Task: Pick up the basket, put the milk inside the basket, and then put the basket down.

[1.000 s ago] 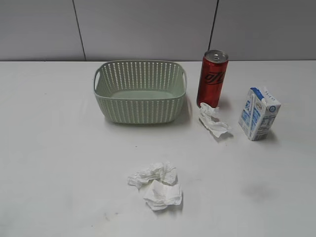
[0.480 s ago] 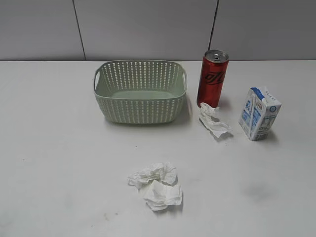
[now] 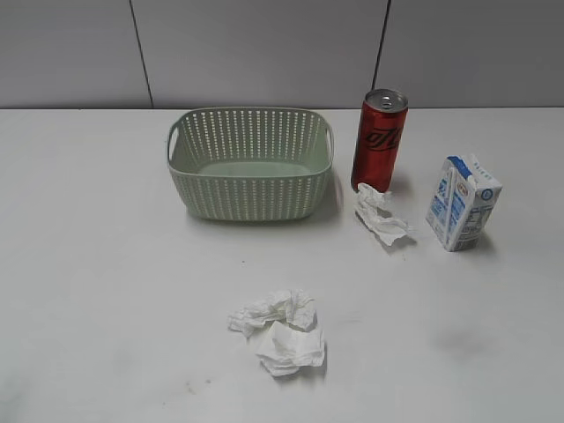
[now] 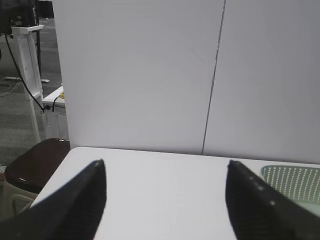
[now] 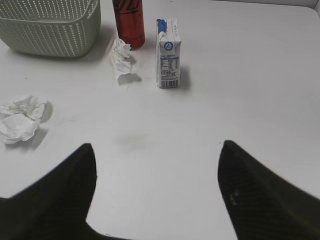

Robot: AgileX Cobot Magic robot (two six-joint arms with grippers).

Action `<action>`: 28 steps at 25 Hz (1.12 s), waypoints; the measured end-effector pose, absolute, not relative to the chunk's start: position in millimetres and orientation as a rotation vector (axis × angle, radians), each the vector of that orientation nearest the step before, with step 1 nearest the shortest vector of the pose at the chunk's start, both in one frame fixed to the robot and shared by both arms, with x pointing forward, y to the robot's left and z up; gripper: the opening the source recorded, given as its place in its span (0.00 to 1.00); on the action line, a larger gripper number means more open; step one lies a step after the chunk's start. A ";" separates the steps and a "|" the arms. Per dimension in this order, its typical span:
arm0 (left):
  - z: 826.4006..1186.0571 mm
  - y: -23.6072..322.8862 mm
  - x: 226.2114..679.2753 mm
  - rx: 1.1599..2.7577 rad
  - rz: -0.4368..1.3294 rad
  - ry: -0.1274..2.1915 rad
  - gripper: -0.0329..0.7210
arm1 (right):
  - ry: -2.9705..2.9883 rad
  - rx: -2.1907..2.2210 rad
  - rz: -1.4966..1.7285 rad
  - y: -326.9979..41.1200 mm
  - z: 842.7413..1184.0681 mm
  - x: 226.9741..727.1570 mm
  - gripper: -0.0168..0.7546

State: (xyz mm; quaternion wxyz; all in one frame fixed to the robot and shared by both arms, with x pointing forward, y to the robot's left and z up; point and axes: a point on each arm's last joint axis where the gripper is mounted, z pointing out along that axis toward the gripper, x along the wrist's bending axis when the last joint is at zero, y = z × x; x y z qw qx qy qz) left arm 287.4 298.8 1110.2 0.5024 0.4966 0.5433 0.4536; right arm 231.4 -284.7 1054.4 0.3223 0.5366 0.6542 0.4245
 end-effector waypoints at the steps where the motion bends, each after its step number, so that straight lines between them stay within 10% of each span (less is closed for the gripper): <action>1: 1112.5 299.4 295.9 1.204 1.090 1.324 0.79 | 1.717 1.409 1.115 -284.7 1054.4 231.4 0.76; 18: 1098.6 301.6 471.9 1.521 0.765 1.658 0.90 | 1.717 1.409 1.115 -284.7 1054.4 231.4 0.76; 28: 1073.2 229.0 575.7 1.859 0.439 1.609 0.88 | 1.717 1.409 1.115 -284.7 1054.4 231.4 0.76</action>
